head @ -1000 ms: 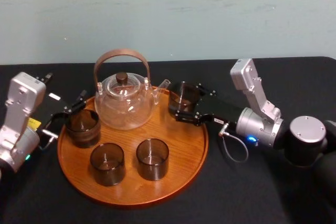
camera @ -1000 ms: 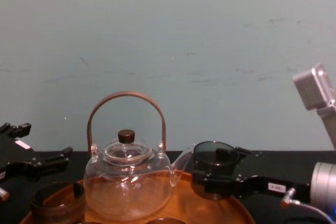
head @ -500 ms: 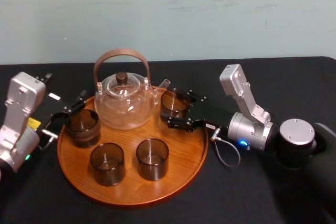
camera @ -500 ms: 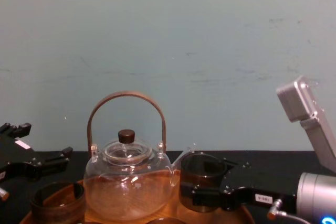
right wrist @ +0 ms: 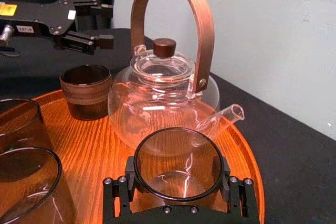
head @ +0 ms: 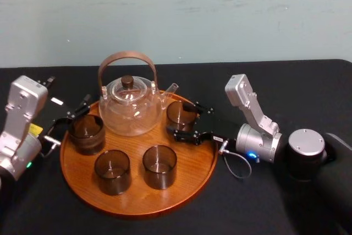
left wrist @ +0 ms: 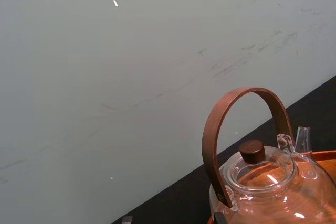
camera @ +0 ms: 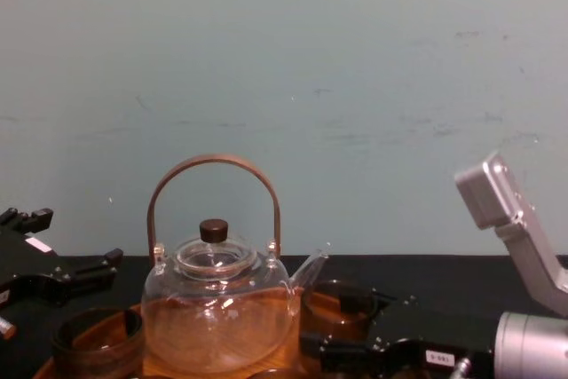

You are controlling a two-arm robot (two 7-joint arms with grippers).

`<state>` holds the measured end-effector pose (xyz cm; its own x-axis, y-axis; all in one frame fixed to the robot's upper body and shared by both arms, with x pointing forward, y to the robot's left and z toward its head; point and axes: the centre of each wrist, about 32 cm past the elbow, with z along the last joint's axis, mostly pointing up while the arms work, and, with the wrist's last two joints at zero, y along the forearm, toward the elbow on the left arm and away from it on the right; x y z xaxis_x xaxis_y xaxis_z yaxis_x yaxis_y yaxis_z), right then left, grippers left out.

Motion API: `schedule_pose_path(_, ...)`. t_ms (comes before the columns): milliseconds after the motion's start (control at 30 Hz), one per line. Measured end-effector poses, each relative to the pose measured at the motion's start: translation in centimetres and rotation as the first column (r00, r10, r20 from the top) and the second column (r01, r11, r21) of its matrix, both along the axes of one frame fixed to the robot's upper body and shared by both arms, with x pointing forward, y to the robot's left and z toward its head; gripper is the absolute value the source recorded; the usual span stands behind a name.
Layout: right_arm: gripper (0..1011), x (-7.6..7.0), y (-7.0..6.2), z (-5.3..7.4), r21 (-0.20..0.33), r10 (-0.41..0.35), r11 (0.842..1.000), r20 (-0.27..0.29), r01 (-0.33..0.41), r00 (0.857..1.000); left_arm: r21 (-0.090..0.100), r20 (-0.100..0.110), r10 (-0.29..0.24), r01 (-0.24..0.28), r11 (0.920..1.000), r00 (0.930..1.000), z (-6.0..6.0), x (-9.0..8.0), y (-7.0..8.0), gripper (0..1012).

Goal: Pick up the glass from the table and place it on the tray.

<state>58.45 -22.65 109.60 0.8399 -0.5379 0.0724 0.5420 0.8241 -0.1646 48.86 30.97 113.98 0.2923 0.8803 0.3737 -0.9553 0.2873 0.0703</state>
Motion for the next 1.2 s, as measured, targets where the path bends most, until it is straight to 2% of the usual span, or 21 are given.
schedule_pose_path(433,905,-0.06,0.24,-0.38,-0.03,-0.01,0.999,-0.002,0.01,1.0,0.0,0.0,0.0,0.0,1.0,1.0,0.0,0.0,0.0,1001)
schedule_pose_path(633,906,-0.08,0.22,-0.42,-0.029,-0.01,1.0,-0.005,0.01,1.0,0.0,0.0,0.0,0.0,1.0,1.0,0.0,0.0,0.0,1001)
schedule_pose_path(833,1002,-0.09,0.2,-0.46,-0.027,-0.01,1.0,-0.007,0.009,1.0,0.0,0.0,0.0,0.0,1.0,1.0,0.0,0.0,0.0,1001)
schedule_pose_path(1200,1002,-0.34,-0.08,-0.3,-0.008,-0.015,1.0,-0.007,0.015,1.0,0.0,0.0,0.0,0.0,1.0,1.0,0.0,0.0,0.0,1001)
